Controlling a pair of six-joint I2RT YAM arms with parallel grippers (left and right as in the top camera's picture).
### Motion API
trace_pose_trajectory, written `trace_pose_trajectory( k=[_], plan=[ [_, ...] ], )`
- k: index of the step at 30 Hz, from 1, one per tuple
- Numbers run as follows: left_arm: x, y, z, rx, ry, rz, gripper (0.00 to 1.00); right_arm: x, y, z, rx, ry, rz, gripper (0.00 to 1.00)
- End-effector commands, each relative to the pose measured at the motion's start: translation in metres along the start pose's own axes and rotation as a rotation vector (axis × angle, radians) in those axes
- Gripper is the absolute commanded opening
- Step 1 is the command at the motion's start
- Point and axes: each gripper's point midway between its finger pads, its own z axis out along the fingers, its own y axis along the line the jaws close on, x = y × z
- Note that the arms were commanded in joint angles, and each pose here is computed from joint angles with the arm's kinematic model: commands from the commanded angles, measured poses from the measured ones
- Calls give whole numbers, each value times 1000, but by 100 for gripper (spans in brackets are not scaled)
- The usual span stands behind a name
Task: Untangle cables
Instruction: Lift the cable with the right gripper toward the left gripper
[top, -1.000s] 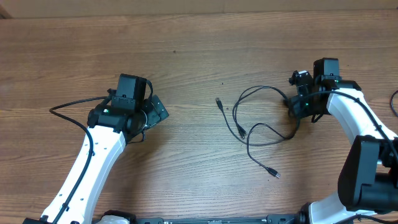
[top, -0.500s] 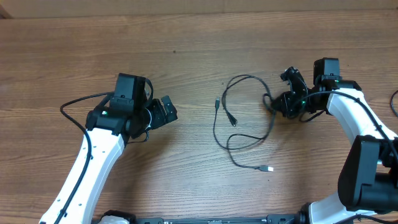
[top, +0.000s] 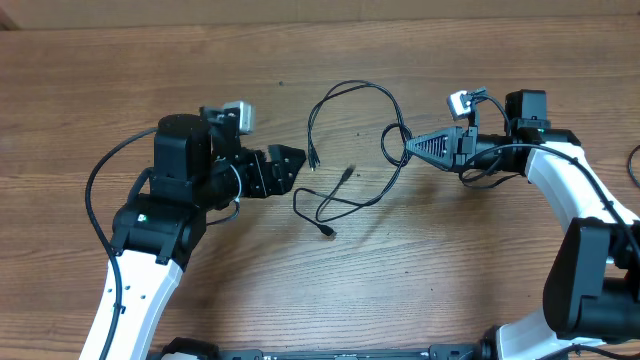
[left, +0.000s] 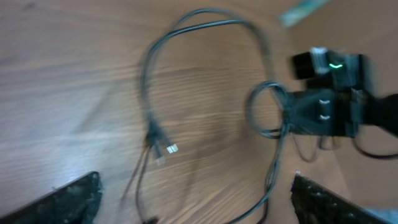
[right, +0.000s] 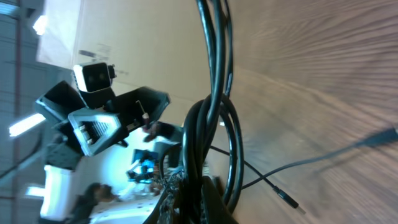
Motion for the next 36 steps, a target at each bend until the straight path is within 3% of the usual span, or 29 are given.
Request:
trace_pose_trajectory(
  k=[1, 10, 21, 27, 34, 36],
  plan=[
    [-3, -36, -4, 147, -2, 140, 100, 9, 18, 19, -97, 63, 29, 4],
    [-2, -27, 7, 121, 20, 117, 100, 25, 47, 84, -162, 262, -49, 4],
    [3, -24, 17, 121, 46, 143, 99, 12, 92, 116, -190, 350, -108, 4],
    [3, -24, 17, 122, 46, 159, 87, 9, 99, 116, -191, 350, -119, 4],
    [-2, -25, 17, 123, 25, 169, 55, 10, 99, 116, -187, 354, -94, 4],
    [-5, -27, 17, 128, 13, 177, 51, 10, 99, 116, -188, 356, -93, 4]
  ],
)
